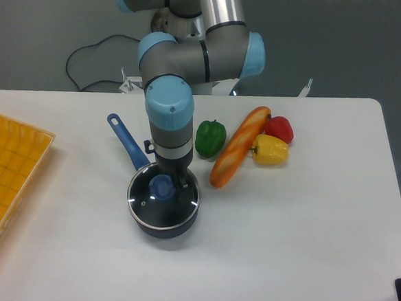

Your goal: Open the lid

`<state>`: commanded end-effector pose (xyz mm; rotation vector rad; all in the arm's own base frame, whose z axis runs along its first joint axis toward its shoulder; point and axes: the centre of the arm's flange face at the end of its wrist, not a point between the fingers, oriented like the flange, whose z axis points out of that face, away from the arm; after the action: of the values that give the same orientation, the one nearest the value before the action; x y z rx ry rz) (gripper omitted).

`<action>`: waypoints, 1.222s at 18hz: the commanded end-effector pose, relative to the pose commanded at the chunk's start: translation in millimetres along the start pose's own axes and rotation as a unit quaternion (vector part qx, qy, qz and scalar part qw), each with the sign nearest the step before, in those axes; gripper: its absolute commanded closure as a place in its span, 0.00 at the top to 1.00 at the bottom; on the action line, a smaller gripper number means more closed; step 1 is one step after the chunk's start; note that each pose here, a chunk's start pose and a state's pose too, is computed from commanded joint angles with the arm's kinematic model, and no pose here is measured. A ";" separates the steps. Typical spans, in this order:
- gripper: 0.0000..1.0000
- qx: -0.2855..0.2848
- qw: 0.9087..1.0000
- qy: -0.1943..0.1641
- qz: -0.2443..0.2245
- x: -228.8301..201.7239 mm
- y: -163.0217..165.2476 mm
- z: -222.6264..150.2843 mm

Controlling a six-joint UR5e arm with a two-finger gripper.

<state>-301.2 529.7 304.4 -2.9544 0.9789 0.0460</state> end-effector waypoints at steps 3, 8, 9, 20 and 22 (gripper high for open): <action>0.96 0.000 1.000 0.003 -0.002 1.4 -4.3 4.2; 0.96 -0.001 1.000 0.005 0.001 4.0 -8.4 5.1; 0.96 -0.001 1.000 0.004 0.001 3.8 -8.5 4.9; 0.92 -0.001 1.000 0.009 0.000 7.5 -22.6 13.9; 0.85 -0.001 1.000 0.009 0.000 7.1 -22.7 13.3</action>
<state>-282.2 544.1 291.3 -2.9620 0.9812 0.0218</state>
